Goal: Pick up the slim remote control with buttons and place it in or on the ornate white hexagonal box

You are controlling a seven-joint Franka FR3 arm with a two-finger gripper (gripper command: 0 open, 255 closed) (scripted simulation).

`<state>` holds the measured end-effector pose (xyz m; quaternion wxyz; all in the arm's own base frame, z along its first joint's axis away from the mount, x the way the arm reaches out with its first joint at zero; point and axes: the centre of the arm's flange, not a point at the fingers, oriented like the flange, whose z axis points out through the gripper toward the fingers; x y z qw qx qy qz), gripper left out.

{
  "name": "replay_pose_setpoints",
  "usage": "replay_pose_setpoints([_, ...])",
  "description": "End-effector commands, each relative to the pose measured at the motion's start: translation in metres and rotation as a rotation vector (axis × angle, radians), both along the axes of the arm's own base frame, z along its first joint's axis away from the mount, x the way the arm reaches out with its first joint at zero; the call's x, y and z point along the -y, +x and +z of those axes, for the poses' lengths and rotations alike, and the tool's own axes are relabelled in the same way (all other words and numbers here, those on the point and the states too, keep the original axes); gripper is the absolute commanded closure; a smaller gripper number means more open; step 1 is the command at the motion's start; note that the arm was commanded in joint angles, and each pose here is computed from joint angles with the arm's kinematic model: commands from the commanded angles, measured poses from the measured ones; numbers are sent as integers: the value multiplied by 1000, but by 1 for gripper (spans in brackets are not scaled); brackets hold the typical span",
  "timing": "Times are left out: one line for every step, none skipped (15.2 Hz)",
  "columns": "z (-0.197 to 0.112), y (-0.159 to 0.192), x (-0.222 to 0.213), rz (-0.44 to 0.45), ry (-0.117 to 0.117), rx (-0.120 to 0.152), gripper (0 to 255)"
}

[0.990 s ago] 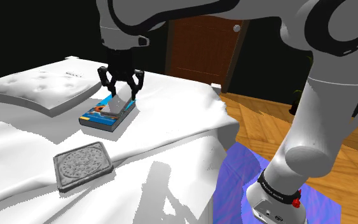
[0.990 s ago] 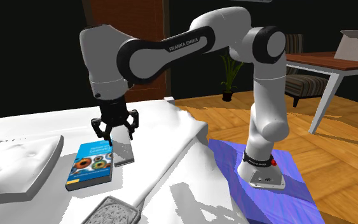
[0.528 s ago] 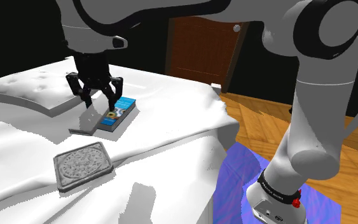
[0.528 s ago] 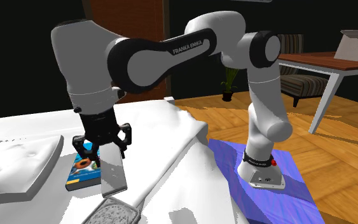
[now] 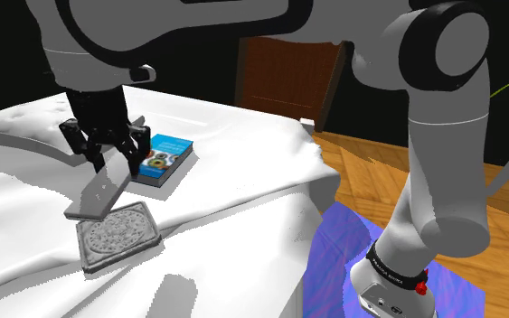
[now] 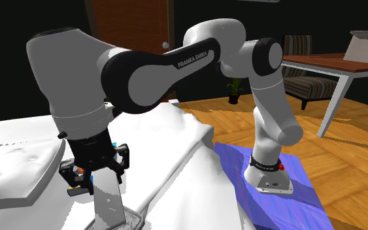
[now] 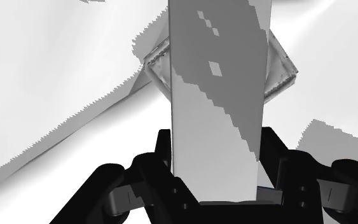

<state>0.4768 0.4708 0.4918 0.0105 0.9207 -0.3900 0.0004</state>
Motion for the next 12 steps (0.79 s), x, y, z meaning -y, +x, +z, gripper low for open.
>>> replay_pose_setpoints([-10,-1,-1,0,0,1,255])
replay_pose_setpoints([-15,-1,-1,0,0,1,255])
replay_pose_setpoints([-21,-1,-1,0,0,1,255])
replay_pose_setpoints([-26,-1,-1,0,0,1,255])
replay_pose_setpoints([-31,-1,-1,0,0,1,255])
replay_pose_setpoints([-36,-1,-1,0,0,1,255])
replay_pose_setpoints([-42,-1,-1,0,0,1,255])
replay_pose_setpoints([-47,-1,-1,0,0,1,255])
replay_pose_setpoints([-52,-1,-1,0,0,1,255])
replay_pose_setpoints([-59,-1,-1,0,0,1,255])
replay_pose_setpoints([-59,-1,-1,0,1,1,255])
replay_pose_setpoints([-59,-1,-1,0,0,1,255])
